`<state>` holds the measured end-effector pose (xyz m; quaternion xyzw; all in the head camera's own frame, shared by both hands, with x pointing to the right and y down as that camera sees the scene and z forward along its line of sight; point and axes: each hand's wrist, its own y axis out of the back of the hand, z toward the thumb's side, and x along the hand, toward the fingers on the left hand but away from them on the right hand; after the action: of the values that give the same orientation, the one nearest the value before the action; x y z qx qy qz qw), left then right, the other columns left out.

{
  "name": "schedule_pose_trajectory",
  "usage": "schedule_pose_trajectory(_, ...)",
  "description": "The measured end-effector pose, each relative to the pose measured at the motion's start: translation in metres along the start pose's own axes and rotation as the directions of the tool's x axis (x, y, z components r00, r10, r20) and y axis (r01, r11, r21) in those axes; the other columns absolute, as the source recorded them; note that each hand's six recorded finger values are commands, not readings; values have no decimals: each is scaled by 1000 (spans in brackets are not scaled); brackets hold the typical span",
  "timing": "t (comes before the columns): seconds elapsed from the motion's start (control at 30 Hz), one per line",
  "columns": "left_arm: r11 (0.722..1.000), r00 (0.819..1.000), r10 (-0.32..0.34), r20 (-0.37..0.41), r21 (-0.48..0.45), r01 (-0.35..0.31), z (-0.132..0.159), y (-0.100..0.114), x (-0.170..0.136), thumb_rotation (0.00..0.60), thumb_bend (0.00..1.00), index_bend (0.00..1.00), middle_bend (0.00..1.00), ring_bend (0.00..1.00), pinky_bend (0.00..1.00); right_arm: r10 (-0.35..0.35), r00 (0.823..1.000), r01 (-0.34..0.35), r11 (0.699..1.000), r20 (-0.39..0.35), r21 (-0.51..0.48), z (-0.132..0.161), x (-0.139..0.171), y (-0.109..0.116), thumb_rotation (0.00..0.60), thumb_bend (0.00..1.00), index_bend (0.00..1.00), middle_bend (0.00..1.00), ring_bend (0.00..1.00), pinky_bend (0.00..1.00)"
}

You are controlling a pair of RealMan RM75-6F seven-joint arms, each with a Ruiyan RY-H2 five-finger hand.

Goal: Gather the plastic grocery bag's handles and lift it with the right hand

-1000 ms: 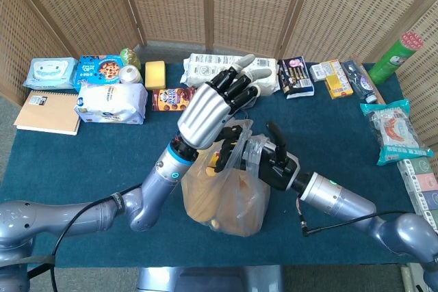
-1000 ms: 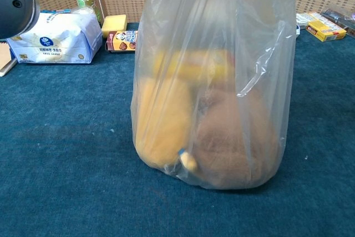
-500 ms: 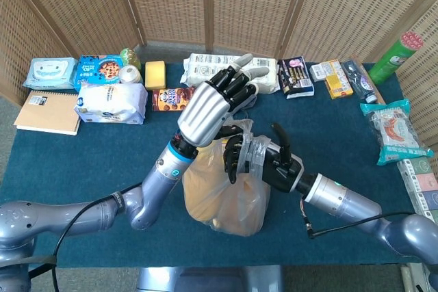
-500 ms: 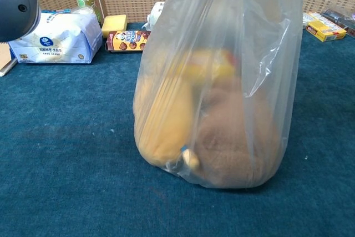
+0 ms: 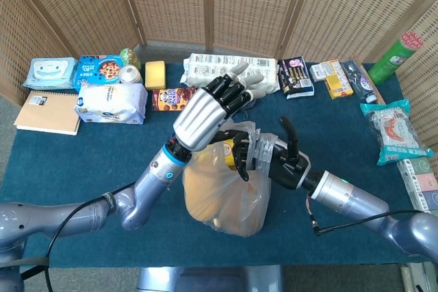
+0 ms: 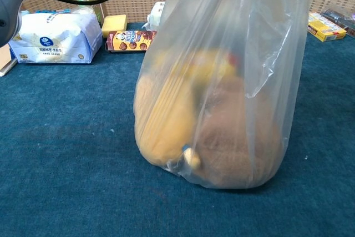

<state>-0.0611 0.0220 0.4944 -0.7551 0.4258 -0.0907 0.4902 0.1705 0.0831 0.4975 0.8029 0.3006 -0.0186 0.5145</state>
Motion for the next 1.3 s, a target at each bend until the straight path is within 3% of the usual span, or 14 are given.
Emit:
schedule_pose_trajectory(0.53, 998, 997, -58, -58, -3, 58, -21, 7, -24, 600, 0, 106, 126, 17, 243, -57, 998, 56, 998, -24, -29, 10, 8, 13, 114, 149, 401, 512, 539, 634)
schedule_pose_trajectory(0.93, 982, 979, -142, -145, -148, 121, -35, 14, -44, 600, 0, 59, 115, 3, 233, -94, 995, 93, 995, -31, -36, 14, 10, 22, 112, 149, 403, 512, 542, 635)
schedule_pose_trajectory(1.1, 984, 975, -147, -169, -126, 126, -44, 22, -60, 600, 0, 60, 116, 1, 232, -102, 994, 101, 994, -35, -44, 15, 11, 23, 111, 149, 408, 514, 544, 635)
schedule_pose_trajectory(1.3, 986, 966, -164, -201, -31, 161, -56, 28, -90, 600, 0, 59, 116, 0, 233, -82, 996, 78, 993, -40, -90, 18, 13, 17, 118, 175, 417, 532, 569, 668)
